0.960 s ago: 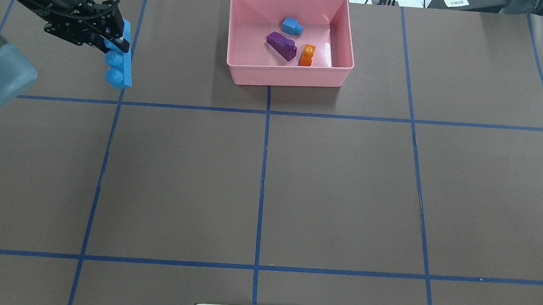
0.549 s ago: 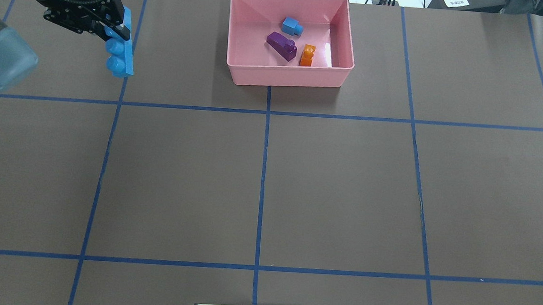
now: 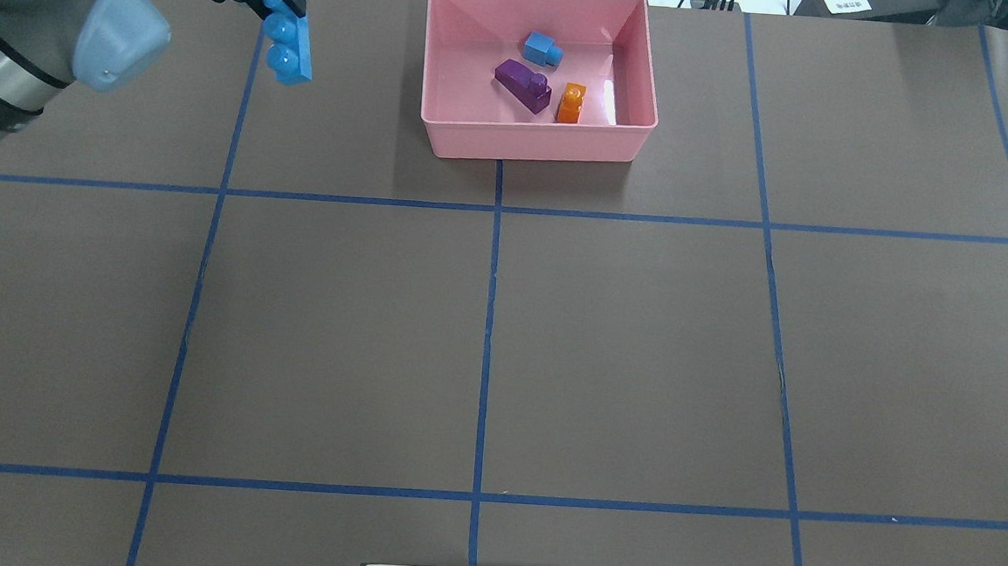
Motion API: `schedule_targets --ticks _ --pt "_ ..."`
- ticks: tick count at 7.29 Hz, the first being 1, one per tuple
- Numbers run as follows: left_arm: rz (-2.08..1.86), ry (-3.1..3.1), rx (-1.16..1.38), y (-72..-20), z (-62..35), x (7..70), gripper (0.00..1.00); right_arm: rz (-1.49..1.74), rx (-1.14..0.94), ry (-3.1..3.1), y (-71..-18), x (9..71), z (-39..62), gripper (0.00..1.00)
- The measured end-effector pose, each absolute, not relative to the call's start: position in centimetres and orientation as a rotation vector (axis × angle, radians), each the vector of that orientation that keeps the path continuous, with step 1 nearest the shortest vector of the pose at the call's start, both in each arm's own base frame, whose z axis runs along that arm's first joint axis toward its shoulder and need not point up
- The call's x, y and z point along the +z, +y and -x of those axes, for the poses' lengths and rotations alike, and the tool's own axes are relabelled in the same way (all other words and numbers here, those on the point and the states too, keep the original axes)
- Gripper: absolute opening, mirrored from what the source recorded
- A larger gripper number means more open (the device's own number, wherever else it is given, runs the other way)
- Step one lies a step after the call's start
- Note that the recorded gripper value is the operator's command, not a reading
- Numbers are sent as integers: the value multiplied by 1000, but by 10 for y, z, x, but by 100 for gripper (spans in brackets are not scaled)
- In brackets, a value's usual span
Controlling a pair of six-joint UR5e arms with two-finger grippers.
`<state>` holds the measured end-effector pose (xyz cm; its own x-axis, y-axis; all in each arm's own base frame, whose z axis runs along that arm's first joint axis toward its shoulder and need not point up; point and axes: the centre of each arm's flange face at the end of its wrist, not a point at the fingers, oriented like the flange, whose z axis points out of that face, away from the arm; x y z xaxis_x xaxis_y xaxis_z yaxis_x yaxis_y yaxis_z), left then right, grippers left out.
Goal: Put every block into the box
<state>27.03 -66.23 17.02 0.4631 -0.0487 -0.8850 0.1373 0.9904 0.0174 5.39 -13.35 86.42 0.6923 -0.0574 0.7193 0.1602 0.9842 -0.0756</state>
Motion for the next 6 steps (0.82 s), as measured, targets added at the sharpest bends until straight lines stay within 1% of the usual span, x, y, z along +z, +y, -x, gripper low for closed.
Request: schedule_targets --ticks 2,3,6 --pt "-128 1083 -151 -724 -312 159 0 136 -103 -796 -143 863 -53 0" --pt "-150 1089 -179 -741 -331 160 0 126 -105 -803 -148 859 -52 0" --pt "-239 1074 -288 -752 -424 134 0 79 -132 -869 -167 832 -45 0"
